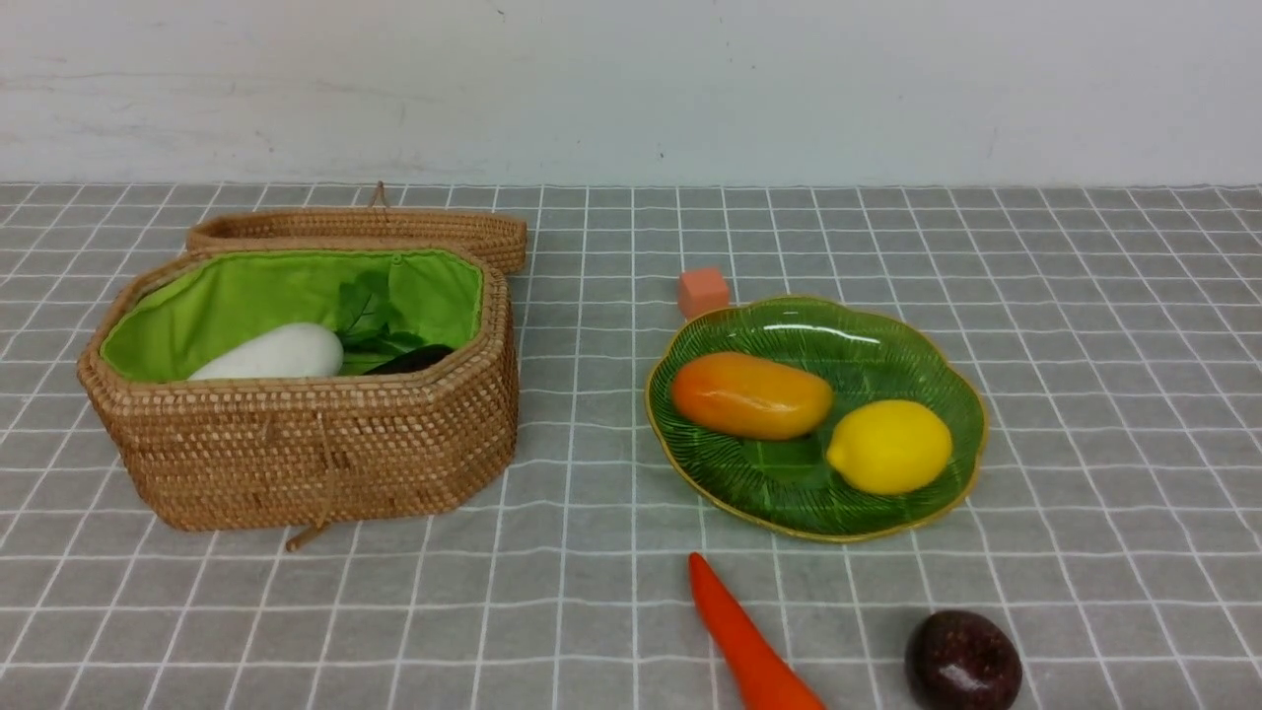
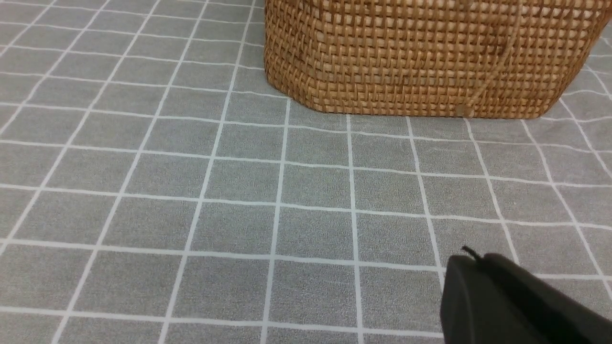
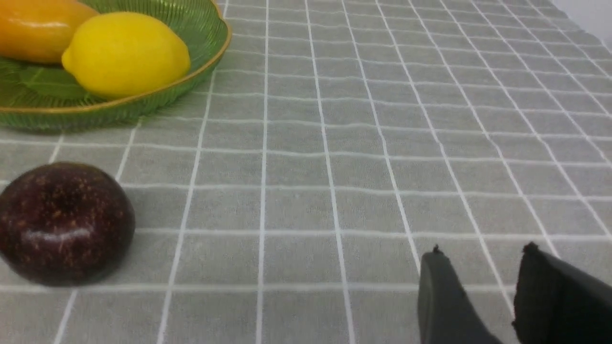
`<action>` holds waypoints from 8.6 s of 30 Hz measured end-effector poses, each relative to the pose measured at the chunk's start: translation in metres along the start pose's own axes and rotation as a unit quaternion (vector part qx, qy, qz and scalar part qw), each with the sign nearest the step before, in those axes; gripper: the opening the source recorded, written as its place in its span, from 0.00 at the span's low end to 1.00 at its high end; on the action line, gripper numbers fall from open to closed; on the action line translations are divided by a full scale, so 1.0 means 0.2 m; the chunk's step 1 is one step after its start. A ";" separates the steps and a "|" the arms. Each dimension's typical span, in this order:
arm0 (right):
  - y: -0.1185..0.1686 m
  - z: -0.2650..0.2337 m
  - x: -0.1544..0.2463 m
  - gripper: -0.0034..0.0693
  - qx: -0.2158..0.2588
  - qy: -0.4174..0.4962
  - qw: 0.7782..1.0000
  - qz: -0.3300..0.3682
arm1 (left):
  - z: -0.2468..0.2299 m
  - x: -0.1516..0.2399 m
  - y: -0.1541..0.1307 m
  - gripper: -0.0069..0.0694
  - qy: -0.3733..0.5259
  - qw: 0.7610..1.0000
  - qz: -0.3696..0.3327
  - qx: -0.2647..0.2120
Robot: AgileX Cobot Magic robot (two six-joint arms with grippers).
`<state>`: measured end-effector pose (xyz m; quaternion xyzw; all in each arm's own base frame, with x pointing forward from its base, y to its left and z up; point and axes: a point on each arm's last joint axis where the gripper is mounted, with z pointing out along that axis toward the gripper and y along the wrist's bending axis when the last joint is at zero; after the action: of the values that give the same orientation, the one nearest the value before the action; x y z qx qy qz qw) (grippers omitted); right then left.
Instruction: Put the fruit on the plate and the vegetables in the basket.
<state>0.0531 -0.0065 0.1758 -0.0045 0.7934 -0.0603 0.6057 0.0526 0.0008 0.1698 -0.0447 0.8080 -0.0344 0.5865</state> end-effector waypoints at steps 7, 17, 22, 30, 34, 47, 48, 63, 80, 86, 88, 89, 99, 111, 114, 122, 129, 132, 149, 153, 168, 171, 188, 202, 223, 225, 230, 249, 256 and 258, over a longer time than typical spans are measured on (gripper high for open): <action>0.00 -0.03 -0.16 0.38 -0.026 -0.182 0.976 0.117 | 0.00 0.00 0.00 0.10 0.000 1.000 0.000 0.000; -0.03 -0.18 -0.43 0.38 -0.094 -0.349 0.884 0.296 | 0.00 0.00 0.00 0.11 0.000 1.000 0.000 0.000; -0.06 -0.28 -0.72 0.38 -0.100 -0.318 0.884 0.327 | 0.00 0.00 0.00 0.12 0.000 1.000 0.000 0.000; -0.10 -0.04 -1.11 0.38 -0.005 -0.024 0.986 0.167 | 0.00 0.00 0.00 0.12 0.000 1.000 0.000 0.000; 0.05 0.21 -1.06 0.38 -0.115 0.137 0.982 0.066 | 0.00 0.00 0.00 0.12 0.000 1.000 0.000 0.000; 0.59 0.70 -0.73 0.86 -0.241 0.459 0.855 0.002 | 0.00 0.00 0.00 0.14 0.000 1.000 0.000 0.000; 0.60 0.72 -0.71 0.89 -0.236 0.468 0.852 0.002 | 0.00 0.00 0.00 0.14 0.000 1.000 0.000 0.000; 0.68 0.97 -0.46 0.81 -0.200 0.544 0.815 -0.011 | 0.00 0.00 0.00 0.15 0.000 1.000 0.000 0.000; 0.61 1.49 -1.08 0.81 -0.189 0.349 0.915 0.071 | 0.00 0.00 0.00 0.17 0.000 1.000 0.000 0.000; 0.68 1.74 -0.86 0.81 -0.168 0.351 0.917 0.084 | 0.00 0.00 0.00 0.18 0.000 1.000 0.000 0.000; 0.69 1.77 -0.84 0.82 -0.165 0.346 0.920 0.079 | 0.00 0.00 0.00 0.18 0.000 1.000 0.000 0.000; 0.69 1.77 -0.84 0.85 -0.165 0.343 0.921 0.078 | 0.00 0.00 0.00 0.19 0.000 1.000 0.000 0.000; 0.65 1.67 -0.93 0.94 -0.168 0.361 0.916 0.043 | 0.00 0.00 0.00 0.19 0.000 1.000 0.000 0.000; 1.01 1.10 -0.81 0.85 -0.280 0.465 0.836 -0.078 | 0.00 0.00 0.00 0.20 0.000 1.000 0.000 0.000; 1.12 0.99 -0.63 0.85 -0.296 0.493 0.809 -0.123 | 0.00 0.00 0.00 0.21 0.000 1.000 0.000 0.000; 1.25 1.01 -0.34 0.71 -0.295 0.516 0.787 -0.163 | 0.00 0.00 0.00 0.21 0.000 1.000 0.000 0.000; 1.30 1.00 -0.47 0.49 -0.335 0.519 0.766 -0.180 | 0.00 0.00 0.00 0.21 0.000 1.000 0.000 0.000; 1.37 1.00 -0.70 0.49 -0.387 0.470 0.773 -0.179 | 0.00 0.00 0.00 0.21 0.000 1.000 0.000 0.000; 1.80 1.33 -1.42 0.51 -0.450 -0.040 0.892 0.025 | 0.00 0.00 0.00 0.24 0.000 1.000 0.000 0.000; 1.90 1.44 -1.22 0.72 -0.440 -0.039 0.896 -0.034 | 0.00 0.00 0.00 0.24 0.000 1.000 0.000 0.000; 1.68 1.05 -1.40 0.53 -0.575 0.098 0.780 -0.225 | 0.00 0.00 0.00 0.26 0.000 1.000 0.000 0.000; 1.43 0.99 -1.55 0.17 -0.519 0.147 0.817 -0.205 | 0.00 0.00 0.00 0.26 0.000 1.000 0.000 0.000; 0.59 0.34 -1.80 0.02 -0.317 0.206 0.920 -0.101 | 0.00 0.00 0.00 0.28 0.000 1.000 0.000 0.000; 0.54 0.33 -1.36 0.03 -0.295 0.339 0.884 -0.128 | 0.00 0.00 0.00 0.31 0.000 1.000 0.000 0.000; -0.03 -0.17 -0.79 0.04 -0.063 -0.064 0.996 0.010 | 0.00 0.00 0.00 0.33 0.000 1.000 0.001 0.000; -0.03 -0.16 -0.57 0.04 -0.037 -0.076 0.996 0.004 | 0.00 0.00 0.00 0.33 0.000 1.000 0.001 0.000; -0.01 -0.11 -0.29 0.04 -0.022 -0.053 0.998 0.003 | 0.00 0.00 0.00 0.34 0.000 1.000 0.001 0.000; 0.01 -0.01 0.01 0.06 -0.020 0.028 0.999 -0.016 | 0.00 0.00 0.00 0.36 0.000 1.000 0.001 0.000; 0.01 -0.01 0.01 0.07 -0.020 0.028 0.999 -0.016 | 0.00 0.00 0.00 0.37 0.000 1.000 0.001 0.000; 0.01 -0.01 0.01 0.07 -0.020 0.028 0.999 -0.016 | 0.00 0.00 0.00 0.37 0.000 1.000 0.001 0.000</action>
<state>0.0513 -0.0037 0.1734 -0.0278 0.8109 -0.0543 0.5821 0.0526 0.0009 0.1698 -0.0443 0.8079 -0.0340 0.5867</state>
